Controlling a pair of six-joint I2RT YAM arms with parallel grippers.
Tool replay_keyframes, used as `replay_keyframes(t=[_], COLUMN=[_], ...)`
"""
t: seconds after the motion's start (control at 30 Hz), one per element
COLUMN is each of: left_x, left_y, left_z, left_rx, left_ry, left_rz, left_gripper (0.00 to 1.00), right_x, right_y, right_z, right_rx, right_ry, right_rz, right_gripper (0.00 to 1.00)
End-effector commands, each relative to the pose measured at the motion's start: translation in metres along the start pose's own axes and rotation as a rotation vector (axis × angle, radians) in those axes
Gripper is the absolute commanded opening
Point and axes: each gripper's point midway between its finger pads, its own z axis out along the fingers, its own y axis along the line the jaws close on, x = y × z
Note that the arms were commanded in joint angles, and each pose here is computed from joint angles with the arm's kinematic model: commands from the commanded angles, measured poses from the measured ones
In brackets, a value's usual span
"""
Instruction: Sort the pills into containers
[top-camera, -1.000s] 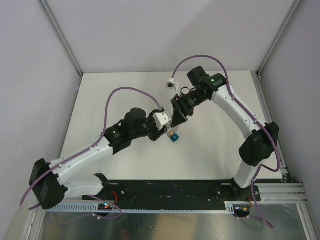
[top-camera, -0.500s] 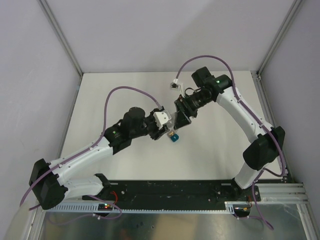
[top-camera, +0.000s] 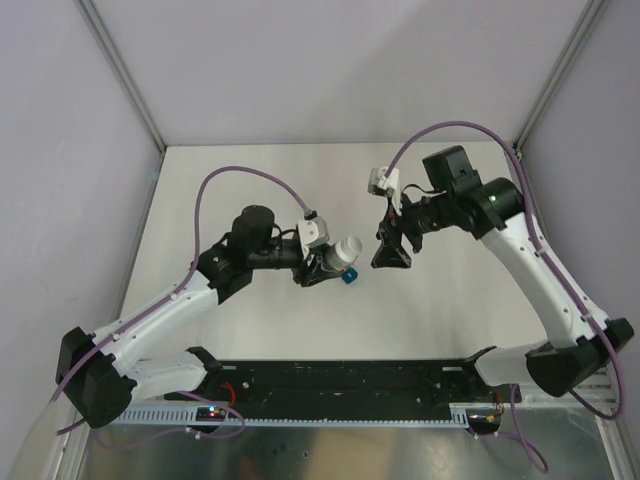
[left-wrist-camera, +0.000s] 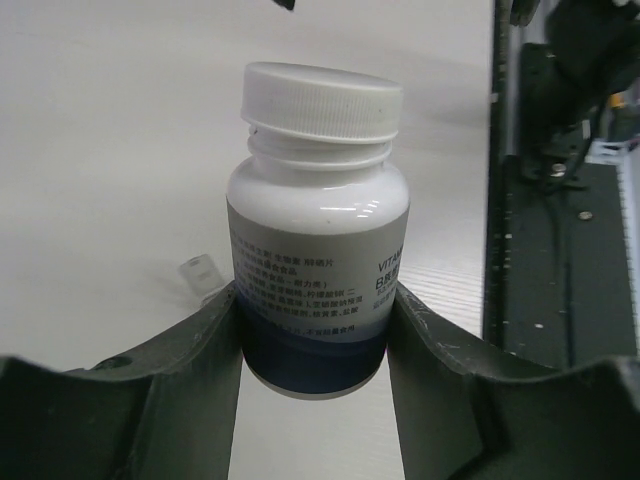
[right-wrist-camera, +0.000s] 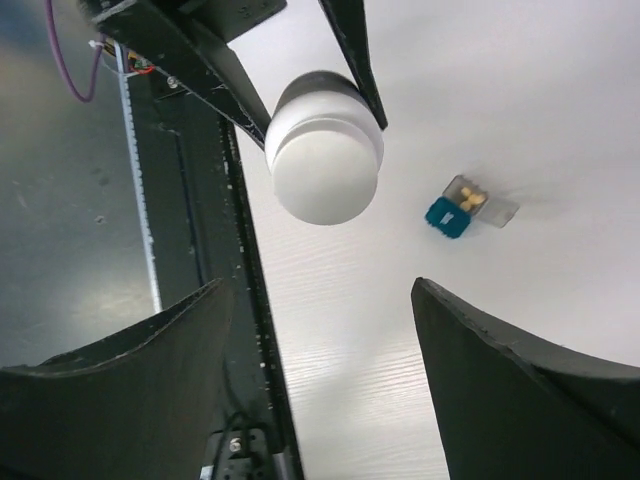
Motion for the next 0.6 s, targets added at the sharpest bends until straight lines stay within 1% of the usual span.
replay_keyframes(t=[0.0, 0.27, 0.57], left_x=[-0.039, -0.038, -0.035], left_y=[-0.026, -0.037, -0.042], left_z=[-0.012, -0.011, -0.011], left_rx=[0.162, 0.238, 0.274], left_ry=[-0.1, -0.095, -0.085], left_rz=[-0.015, -0.049, -0.062], left_gripper=[0.0, 0.0, 0.0], right_x=[-0.017, -0.029, -0.037], right_y=[0.005, 0.021, 0.022], right_z=[-0.009, 0.001, 0.011], right_rx=[0.08, 0.11, 0.126], right_ry=[-0.052, -0.048, -0.035], right_rz=[-0.211, -0.356, -0.434], right_gripper=[0.78, 0.79, 0.77])
